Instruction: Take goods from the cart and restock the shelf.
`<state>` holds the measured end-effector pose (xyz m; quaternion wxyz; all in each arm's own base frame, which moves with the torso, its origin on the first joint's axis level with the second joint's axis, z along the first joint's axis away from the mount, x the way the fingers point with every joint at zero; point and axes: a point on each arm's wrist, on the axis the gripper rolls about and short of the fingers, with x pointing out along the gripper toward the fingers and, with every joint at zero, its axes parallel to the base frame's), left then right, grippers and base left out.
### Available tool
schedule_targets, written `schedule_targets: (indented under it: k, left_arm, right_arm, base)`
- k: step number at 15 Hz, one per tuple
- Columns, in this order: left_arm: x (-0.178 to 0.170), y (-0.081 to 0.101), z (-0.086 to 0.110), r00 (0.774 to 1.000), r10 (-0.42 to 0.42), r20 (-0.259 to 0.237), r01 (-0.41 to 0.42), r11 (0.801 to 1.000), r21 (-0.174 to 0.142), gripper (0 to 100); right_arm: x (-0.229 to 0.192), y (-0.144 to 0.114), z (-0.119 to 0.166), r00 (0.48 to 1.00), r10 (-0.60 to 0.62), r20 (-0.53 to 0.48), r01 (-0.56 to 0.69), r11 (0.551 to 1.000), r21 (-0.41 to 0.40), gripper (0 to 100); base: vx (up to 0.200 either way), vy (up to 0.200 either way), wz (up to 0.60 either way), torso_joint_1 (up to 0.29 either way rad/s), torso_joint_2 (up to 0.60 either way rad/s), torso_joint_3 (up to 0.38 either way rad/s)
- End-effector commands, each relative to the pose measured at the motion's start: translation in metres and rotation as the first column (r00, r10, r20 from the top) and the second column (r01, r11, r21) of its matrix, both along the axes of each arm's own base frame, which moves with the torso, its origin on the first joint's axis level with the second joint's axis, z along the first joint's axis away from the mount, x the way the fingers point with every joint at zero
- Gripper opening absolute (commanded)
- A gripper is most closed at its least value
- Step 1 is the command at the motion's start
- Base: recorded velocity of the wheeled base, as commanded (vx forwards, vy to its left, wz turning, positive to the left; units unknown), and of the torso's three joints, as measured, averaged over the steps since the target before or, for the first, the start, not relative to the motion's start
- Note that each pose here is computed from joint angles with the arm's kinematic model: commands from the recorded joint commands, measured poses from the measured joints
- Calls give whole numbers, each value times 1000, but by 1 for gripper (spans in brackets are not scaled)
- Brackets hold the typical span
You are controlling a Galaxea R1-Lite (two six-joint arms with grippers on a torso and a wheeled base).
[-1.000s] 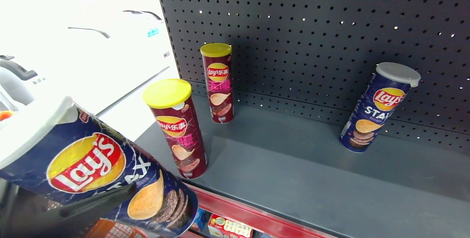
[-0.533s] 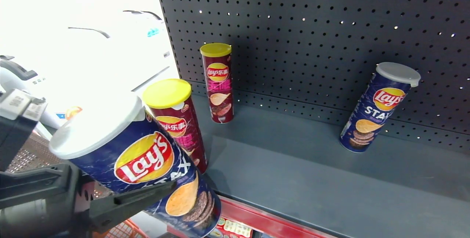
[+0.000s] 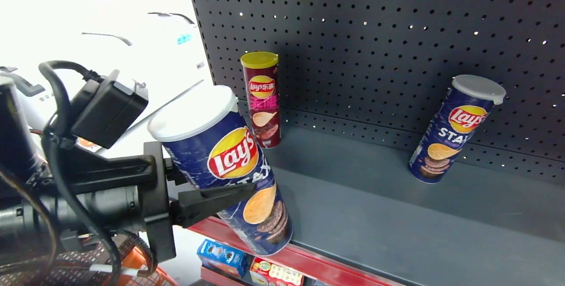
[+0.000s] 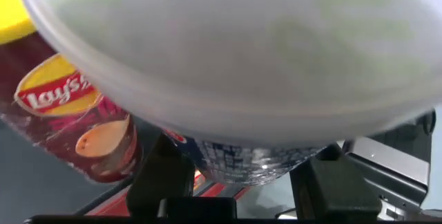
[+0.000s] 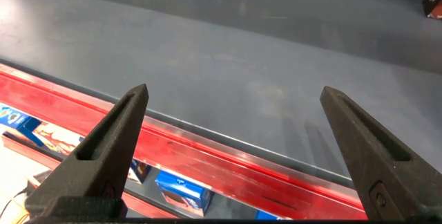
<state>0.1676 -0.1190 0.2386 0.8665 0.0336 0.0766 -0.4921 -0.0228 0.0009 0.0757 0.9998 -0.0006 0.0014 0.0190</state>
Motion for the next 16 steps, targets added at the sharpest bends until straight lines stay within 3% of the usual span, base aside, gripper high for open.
schedule_targets:
  k: [1,4,6,8,12,16]
  left_arm:
    - [16,-11,-3,1000,-5,-19,5,1000,20,0]
    - [20,-16,-3,999,-26,22,25,998,51,0]
    - [14,-20,-3,998,-56,17,55,997,56,0]
    - [2,-25,3,994,-101,35,100,994,45,0]
    - [0,-26,4,993,-111,42,109,993,44,0]
    - [-1,-25,5,993,-111,47,109,993,42,0]
  right_arm:
    - [0,0,0,1000,0,0,0,1000,0,100]
    - [0,0,0,1000,0,0,0,1000,0,100]
    - [0,0,0,1000,0,0,0,1000,0,100]
    - [0,0,0,1000,0,0,0,1000,0,100]
    - [0,0,0,1000,0,0,0,1000,0,100]
    - [0,0,0,1000,0,0,0,1000,0,100]
  base:
    - [0,0,0,0,0,0]
    - [0,0,0,0,0,0]
    - [0,0,0,0,0,0]
    - [0,0,0,0,0,0]
    - [0,0,0,0,0,0]
    - [0,0,-600,4,2,5]
